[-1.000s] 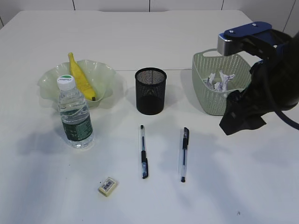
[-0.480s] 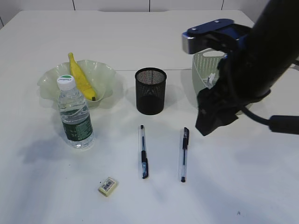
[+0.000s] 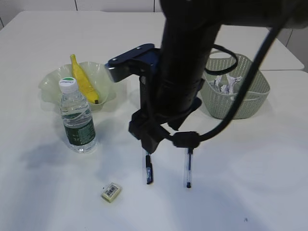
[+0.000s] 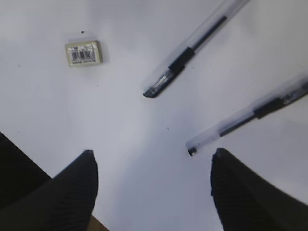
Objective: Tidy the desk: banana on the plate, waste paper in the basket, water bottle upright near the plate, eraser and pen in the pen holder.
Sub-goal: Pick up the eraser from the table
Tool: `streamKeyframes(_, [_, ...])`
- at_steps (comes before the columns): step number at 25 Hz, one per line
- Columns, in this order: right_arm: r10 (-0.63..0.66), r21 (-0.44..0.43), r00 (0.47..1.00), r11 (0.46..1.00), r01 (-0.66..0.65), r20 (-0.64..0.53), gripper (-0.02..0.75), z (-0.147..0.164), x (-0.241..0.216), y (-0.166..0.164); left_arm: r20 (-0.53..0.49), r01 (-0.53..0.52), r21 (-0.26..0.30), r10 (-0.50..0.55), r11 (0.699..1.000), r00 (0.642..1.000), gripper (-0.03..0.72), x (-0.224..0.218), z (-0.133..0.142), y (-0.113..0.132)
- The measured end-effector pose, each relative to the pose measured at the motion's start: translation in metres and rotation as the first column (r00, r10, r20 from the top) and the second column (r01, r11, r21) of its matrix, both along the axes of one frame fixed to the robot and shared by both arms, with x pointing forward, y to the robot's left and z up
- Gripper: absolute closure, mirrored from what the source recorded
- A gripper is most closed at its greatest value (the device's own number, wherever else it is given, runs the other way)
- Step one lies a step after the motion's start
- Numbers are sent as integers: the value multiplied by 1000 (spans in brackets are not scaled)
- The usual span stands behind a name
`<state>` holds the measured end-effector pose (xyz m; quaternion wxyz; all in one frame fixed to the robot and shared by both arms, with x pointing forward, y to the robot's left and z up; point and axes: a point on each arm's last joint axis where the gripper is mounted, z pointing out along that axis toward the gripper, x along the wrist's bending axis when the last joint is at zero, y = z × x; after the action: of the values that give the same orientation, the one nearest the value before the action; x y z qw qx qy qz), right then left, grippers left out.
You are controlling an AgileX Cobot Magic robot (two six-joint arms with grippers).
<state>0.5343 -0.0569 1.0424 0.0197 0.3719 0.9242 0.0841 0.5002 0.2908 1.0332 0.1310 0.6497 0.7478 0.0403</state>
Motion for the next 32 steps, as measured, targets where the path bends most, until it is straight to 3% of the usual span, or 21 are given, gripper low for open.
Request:
streamKeyframes(8, [35, -22, 999, 999, -36, -41, 220, -34, 5, 51, 0, -3, -8, 3, 1000, 1000, 193, 0, 0, -1])
streamKeyframes(16, [18, -72, 992, 997, -27, -123, 222, -75, 4, 66, 8, -6, -13, 6, 1000, 1000, 193, 1, 0, -1])
streamKeyframes(32, [31, -104, 989, 994, -47, -148, 222, -108, -4, 98, 20, -9, -17, 9, 1000, 1000, 193, 2, 1, -1])
